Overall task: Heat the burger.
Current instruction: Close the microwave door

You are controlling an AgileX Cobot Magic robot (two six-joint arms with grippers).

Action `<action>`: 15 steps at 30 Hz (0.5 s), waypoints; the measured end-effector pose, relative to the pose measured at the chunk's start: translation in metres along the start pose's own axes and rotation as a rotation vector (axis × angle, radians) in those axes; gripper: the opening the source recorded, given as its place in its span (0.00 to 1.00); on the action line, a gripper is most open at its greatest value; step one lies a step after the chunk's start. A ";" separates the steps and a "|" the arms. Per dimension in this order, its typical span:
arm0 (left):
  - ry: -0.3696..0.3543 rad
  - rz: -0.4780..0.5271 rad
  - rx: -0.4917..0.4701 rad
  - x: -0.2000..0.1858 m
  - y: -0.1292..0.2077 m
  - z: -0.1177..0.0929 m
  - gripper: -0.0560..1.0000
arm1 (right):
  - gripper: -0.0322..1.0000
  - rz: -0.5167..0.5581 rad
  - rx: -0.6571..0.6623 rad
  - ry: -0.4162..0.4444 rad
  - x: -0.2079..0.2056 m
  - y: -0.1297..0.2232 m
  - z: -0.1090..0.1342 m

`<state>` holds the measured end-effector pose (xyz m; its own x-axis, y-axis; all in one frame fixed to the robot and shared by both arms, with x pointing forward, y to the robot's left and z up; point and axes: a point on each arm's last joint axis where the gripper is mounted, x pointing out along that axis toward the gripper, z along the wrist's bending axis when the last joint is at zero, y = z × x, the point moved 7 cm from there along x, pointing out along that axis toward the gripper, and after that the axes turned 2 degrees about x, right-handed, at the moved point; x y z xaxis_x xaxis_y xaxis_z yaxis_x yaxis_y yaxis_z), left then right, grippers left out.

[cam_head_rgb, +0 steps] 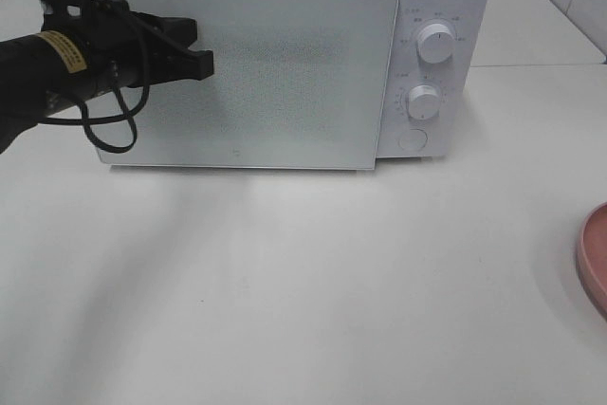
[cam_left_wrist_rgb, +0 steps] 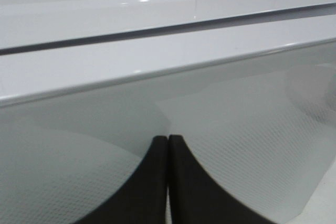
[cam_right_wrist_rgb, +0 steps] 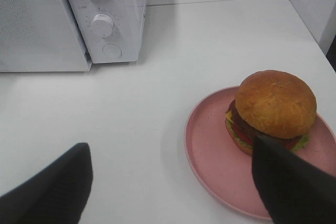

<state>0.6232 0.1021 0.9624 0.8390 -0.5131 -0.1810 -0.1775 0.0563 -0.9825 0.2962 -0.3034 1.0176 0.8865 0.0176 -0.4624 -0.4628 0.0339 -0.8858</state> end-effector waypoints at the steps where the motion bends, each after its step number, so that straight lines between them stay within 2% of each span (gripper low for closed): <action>1: 0.015 0.007 0.004 0.004 0.000 -0.007 0.05 | 0.75 0.001 0.000 0.000 0.000 0.000 0.000; 15: 0.082 0.035 0.019 0.029 -0.001 -0.041 0.05 | 0.75 0.001 0.000 -0.001 0.000 0.000 0.000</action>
<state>0.6270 0.0521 0.9596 0.7876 -0.5788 -0.2116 -0.1954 0.0910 -0.9765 0.2961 -0.3032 1.0174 0.8860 0.0184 -0.4634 -0.4637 0.0343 -0.8853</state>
